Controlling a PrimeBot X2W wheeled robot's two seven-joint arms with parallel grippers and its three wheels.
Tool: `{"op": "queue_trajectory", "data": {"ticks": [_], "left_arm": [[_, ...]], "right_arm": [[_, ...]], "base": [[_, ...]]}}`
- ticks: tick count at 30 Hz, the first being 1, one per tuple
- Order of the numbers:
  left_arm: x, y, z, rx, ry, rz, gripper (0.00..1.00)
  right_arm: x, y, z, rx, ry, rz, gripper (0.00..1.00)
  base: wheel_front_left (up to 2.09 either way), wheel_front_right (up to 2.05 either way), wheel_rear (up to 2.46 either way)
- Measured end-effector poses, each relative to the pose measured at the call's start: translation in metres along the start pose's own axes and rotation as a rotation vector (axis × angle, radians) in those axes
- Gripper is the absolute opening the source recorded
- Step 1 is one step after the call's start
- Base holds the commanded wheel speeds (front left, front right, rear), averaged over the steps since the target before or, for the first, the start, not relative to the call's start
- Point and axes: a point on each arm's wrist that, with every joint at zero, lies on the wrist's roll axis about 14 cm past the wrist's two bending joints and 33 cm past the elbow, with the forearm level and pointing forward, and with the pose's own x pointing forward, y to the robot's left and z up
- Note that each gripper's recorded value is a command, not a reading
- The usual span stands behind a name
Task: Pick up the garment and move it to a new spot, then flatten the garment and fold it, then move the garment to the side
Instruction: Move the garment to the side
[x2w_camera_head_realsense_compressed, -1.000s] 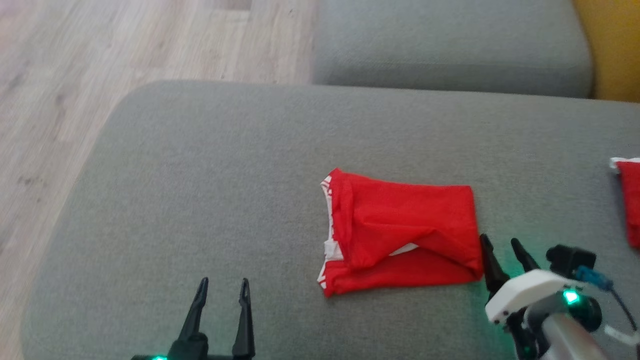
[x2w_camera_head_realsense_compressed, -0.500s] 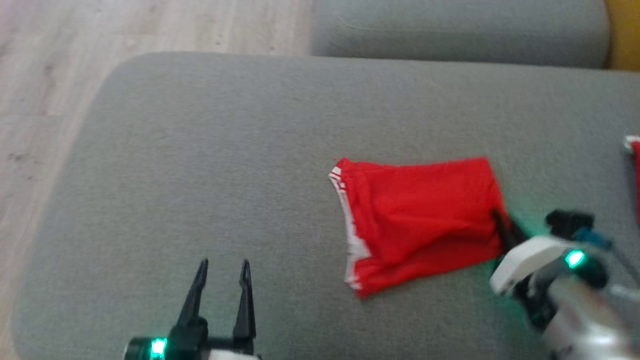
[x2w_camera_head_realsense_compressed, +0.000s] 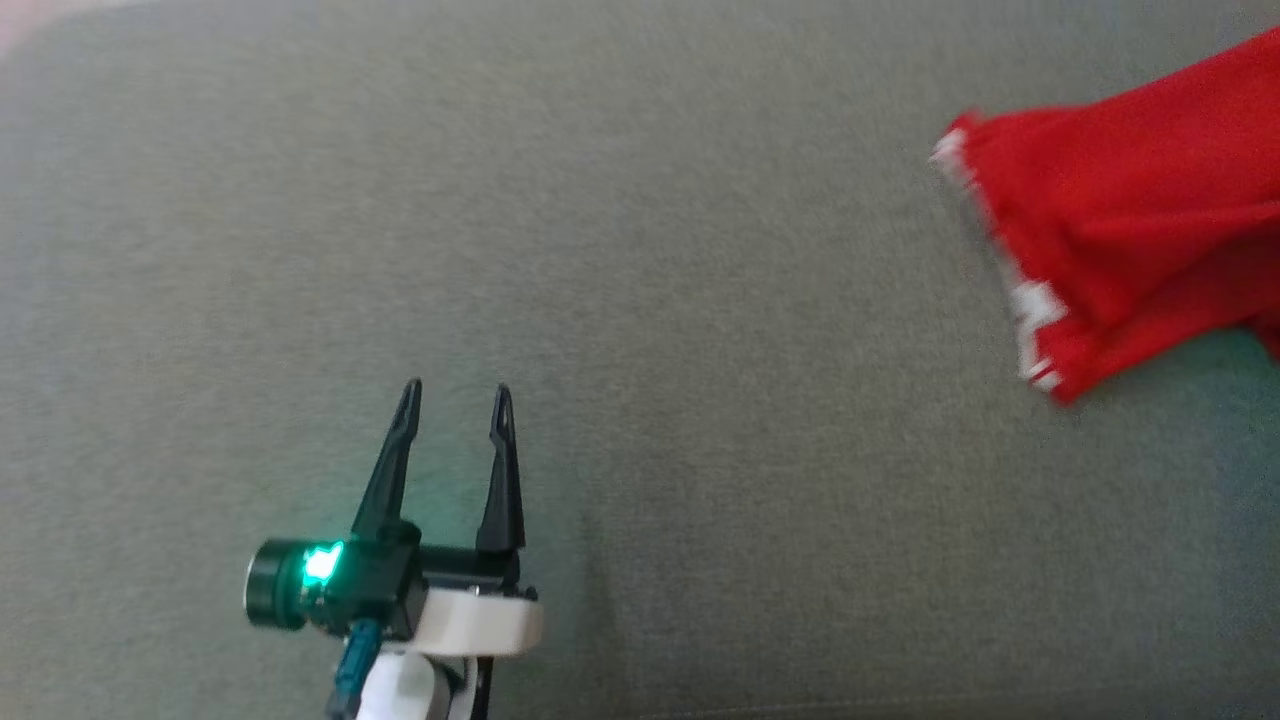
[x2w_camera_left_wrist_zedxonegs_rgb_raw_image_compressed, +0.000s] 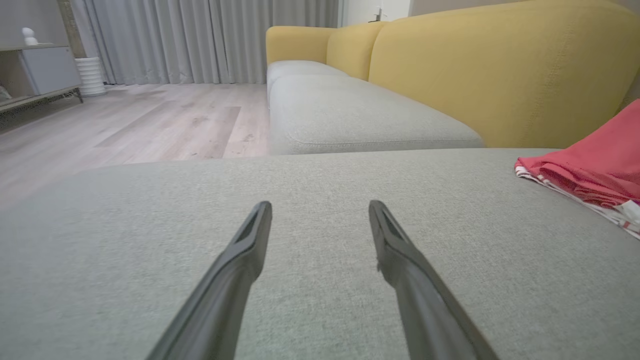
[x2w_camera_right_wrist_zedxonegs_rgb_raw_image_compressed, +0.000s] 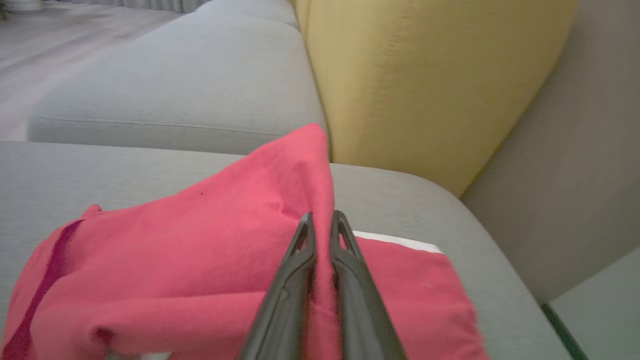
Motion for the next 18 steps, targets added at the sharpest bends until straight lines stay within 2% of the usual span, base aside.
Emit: {"op": "queue_trajectory", "data": {"ticks": [3, 4, 6, 7, 8, 9, 12, 14, 18], "left_arm": [[0.012, -0.007, -0.007, -0.009, 0.013, -0.027, 1.0], [0.012, -0.007, -0.007, -0.009, 0.013, -0.027, 1.0], [0.018, -0.012, -0.011, -0.015, 0.022, -0.046, 1.0], [0.02, -0.013, -0.013, -0.009, 0.023, -0.047, 1.0], [0.022, -0.013, -0.013, -0.001, 0.023, -0.044, 1.0], [0.022, -0.012, -0.013, 0.001, 0.021, -0.038, 1.0], [0.02, -0.012, -0.008, 0.001, 0.011, -0.03, 1.0], [0.018, -0.011, -0.001, 0.003, -0.006, -0.024, 1.0], [0.007, -0.009, 0.019, 0.01, -0.055, -0.009, 1.0]], "right_arm": [[-0.006, -0.041, -0.008, -0.017, 0.03, -0.09, 0.0], [-0.006, -0.041, -0.008, -0.017, 0.03, -0.09, 0.0], [-0.012, -0.064, -0.014, -0.021, 0.057, -0.144, 0.0], [-0.015, -0.073, -0.016, -0.023, 0.068, -0.167, 0.13], [-0.018, -0.082, -0.018, -0.027, 0.075, -0.191, 0.68], [-0.022, -0.088, -0.018, -0.03, 0.076, -0.211, 1.0], [-0.027, -0.093, -0.006, -0.051, 0.026, -0.229, 1.0], [-0.026, -0.08, 0.004, -0.057, -0.019, -0.207, 1.0], [-0.035, -0.01, 0.002, 0.028, -0.092, -0.089, 1.0]], "base": [[0.0, 0.0, 0.0], [0.0, 0.0, 0.0], [0.0, 0.0, 0.0], [0.0, 0.0, 0.0], [0.0, 0.0, 0.0], [0.0, 0.0, 0.0], [0.0, 0.0, 0.0], [0.0, 0.0, 0.0], [0.0, 0.0, 0.0]]}}
